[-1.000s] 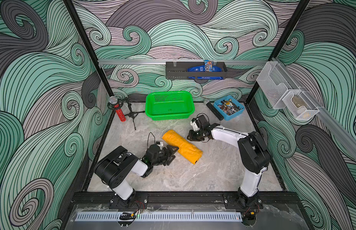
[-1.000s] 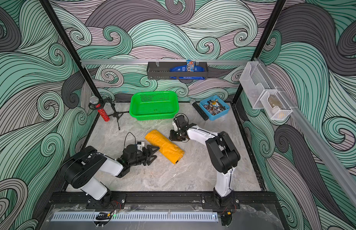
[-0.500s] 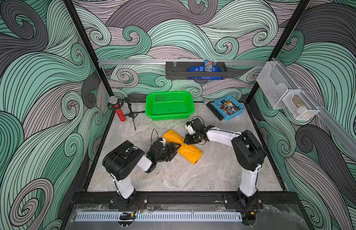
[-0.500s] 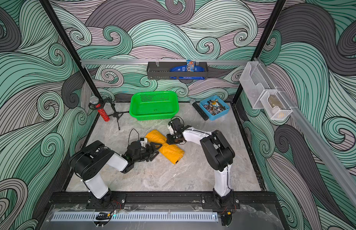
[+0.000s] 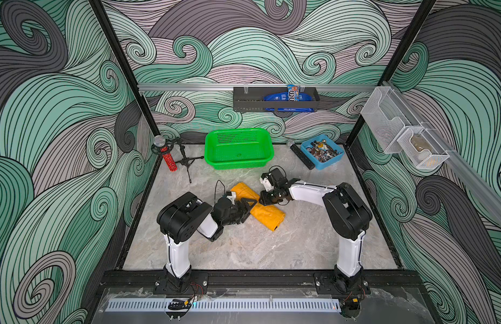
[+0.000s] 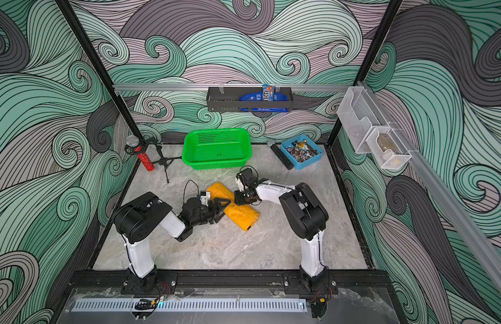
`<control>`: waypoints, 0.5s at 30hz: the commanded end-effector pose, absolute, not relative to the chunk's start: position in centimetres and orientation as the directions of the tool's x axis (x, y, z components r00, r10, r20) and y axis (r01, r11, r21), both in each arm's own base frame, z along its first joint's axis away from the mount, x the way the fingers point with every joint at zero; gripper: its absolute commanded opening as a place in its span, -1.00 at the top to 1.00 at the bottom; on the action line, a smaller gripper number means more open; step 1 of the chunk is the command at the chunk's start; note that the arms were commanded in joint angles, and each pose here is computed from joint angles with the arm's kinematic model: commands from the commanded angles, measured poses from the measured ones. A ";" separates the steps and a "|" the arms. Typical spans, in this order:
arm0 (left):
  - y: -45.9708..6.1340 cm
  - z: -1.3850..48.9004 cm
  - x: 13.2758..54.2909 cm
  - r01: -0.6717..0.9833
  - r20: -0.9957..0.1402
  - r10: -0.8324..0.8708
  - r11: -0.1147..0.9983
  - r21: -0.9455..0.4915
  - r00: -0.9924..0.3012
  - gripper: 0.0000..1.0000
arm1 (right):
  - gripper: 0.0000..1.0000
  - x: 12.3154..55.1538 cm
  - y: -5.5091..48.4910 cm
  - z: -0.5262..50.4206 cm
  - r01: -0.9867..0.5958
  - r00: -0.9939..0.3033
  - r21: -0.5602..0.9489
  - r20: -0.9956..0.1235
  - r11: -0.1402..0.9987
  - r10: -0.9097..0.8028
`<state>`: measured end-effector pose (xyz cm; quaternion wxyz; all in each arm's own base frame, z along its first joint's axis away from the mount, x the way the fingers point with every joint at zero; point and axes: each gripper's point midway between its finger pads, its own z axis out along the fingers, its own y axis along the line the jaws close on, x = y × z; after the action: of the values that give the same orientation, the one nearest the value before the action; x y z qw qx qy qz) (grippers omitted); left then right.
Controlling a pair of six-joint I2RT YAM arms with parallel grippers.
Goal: Roll up the pillowcase
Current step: Pick up the pillowcase at the center of the board.
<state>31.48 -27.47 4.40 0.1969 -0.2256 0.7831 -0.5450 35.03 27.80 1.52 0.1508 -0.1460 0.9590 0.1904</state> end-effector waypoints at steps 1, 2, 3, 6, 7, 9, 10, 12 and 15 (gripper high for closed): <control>-26.5 0.2 30.8 -0.255 -0.016 -0.571 0.392 -0.884 -0.821 -0.42 | 0.36 32.5 27.7 -1.0 -0.328 -0.934 0.324 -0.250 0.888 -0.254; -26.2 0.0 30.9 -0.264 -0.012 -0.582 0.387 -0.883 -0.813 -0.40 | 0.36 32.4 27.7 -1.0 -0.324 -0.936 0.328 -0.246 0.887 -0.251; -26.0 -0.1 31.0 -0.269 -0.008 -0.591 0.379 -0.885 -0.807 -0.37 | 0.37 32.2 27.7 -1.0 -0.321 -0.938 0.333 -0.241 0.886 -0.249; -26.0 0.4 31.9 -0.259 0.001 -0.591 0.352 -0.899 -0.807 -0.23 | 0.37 31.7 27.8 -1.1 -0.309 -0.944 0.354 -0.230 0.882 -0.238; -26.2 0.5 32.2 -0.256 0.004 -0.586 0.349 -0.902 -0.811 -0.18 | 0.38 31.6 27.8 -1.2 -0.305 -0.945 0.360 -0.226 0.882 -0.235; -26.4 0.5 32.5 -0.257 0.009 -0.578 0.348 -0.901 -0.816 -0.04 | 0.38 31.5 27.9 -1.1 -0.304 -0.946 0.364 -0.225 0.880 -0.234; -26.5 0.6 32.5 -0.258 0.013 -0.576 0.346 -0.902 -0.817 0.04 | 0.38 31.6 27.9 -1.0 -0.305 -0.945 0.365 -0.229 0.880 -0.232; -26.6 0.6 32.5 -0.257 0.021 -0.565 0.342 -0.904 -0.825 0.21 | 0.38 31.8 28.2 -0.5 -0.306 -0.945 0.378 -0.235 0.874 -0.229; -26.8 0.8 32.8 -0.250 0.022 -0.557 0.336 -0.908 -0.830 0.43 | 0.37 32.1 28.7 0.4 -0.303 -0.944 0.399 -0.247 0.865 -0.217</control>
<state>32.80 -27.05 2.59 0.1664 -0.2425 0.7888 -0.5397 34.96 28.45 1.52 0.1521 -0.1329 0.9561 0.2123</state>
